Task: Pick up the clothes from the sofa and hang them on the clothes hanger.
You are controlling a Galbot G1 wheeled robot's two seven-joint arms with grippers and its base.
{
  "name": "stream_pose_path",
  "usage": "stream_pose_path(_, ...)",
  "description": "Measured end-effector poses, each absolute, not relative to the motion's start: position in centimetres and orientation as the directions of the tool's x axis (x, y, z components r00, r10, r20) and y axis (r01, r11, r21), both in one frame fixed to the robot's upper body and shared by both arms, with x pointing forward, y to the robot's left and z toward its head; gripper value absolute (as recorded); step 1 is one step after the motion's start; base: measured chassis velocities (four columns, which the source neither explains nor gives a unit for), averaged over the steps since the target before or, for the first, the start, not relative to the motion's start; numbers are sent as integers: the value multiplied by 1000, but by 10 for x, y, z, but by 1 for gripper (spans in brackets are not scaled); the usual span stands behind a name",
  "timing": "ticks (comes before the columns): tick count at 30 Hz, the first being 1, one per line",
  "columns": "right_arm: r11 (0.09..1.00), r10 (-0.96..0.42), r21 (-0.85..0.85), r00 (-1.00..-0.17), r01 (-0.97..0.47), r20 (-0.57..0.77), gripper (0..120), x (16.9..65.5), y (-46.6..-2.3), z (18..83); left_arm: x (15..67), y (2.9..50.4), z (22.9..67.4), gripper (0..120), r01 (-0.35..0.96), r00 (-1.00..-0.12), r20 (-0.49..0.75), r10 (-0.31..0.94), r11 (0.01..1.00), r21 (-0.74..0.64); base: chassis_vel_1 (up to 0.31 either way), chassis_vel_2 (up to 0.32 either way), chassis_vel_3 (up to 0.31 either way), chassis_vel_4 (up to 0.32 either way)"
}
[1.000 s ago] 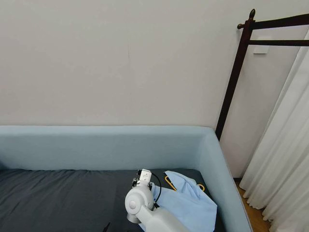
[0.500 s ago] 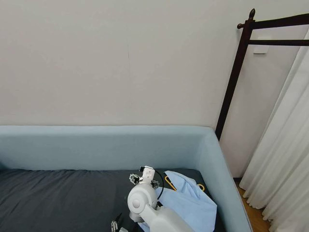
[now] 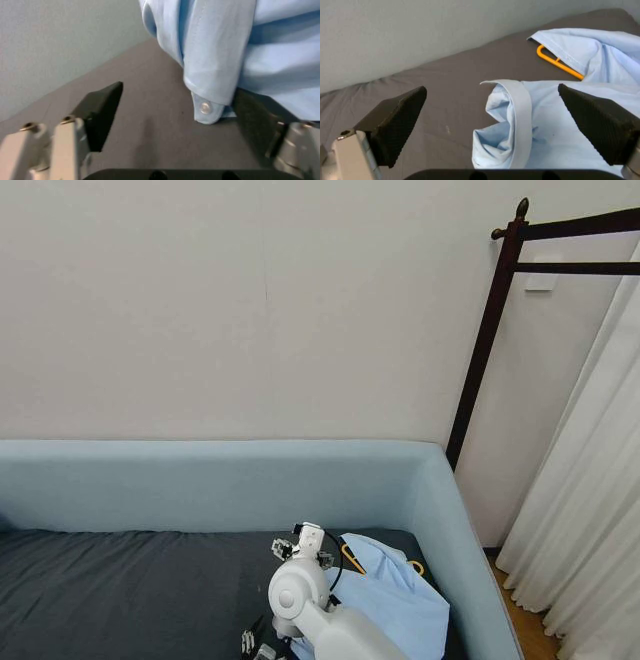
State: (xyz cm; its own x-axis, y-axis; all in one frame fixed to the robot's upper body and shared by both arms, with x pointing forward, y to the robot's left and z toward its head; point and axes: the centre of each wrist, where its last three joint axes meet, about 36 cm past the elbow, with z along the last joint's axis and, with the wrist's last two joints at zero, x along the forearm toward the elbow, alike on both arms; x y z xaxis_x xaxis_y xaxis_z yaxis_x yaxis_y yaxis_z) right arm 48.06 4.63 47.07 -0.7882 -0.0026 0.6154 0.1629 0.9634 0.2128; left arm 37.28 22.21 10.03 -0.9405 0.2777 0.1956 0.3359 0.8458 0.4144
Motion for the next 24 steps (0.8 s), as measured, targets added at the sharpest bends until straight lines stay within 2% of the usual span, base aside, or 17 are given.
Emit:
stream_pose_path(2,963,-1,212,-788,165,616,100,480,45,470,374,222,99,67,336,-940,200,275,845,415,0,0,0,0)
stream_pose_path(3,963,-1,212,-788,165,616,100,480,45,470,374,222,99,67,336,-940,200,275,845,415,0,0,0,0)
stream_pose_path(8,963,1,212,-785,169,620,100,479,43,468,380,215,93,45,339,-939,212,272,838,427,0,0,0,0)
stream_pose_path(9,963,1,212,-785,169,620,100,479,43,468,380,215,93,45,339,-939,212,272,838,427,0,0,0,0)
stream_pose_path(12,963,2,209,-783,169,622,100,478,42,467,388,210,92,30,336,-940,212,268,839,427,0,0,0,0)
stream_pose_path(14,963,3,209,-783,170,622,100,478,41,466,390,210,93,26,334,-940,211,266,840,428,0,0,0,0)
stream_pose_path(17,964,9,204,-783,173,622,100,478,37,464,392,211,94,11,328,-943,207,262,840,432,0,0,0,0)
stream_pose_path(18,964,9,204,-783,173,622,100,478,37,464,392,211,94,11,328,-943,207,262,840,432,0,0,0,0)
stream_pose_path(21,964,11,201,-785,172,619,100,477,30,462,388,215,95,0,321,-945,200,257,841,436,0,0,0,0)
stream_pose_path(24,965,6,203,-790,165,614,100,475,25,461,385,216,95,0,311,-949,197,247,845,435,0,0,0,0)
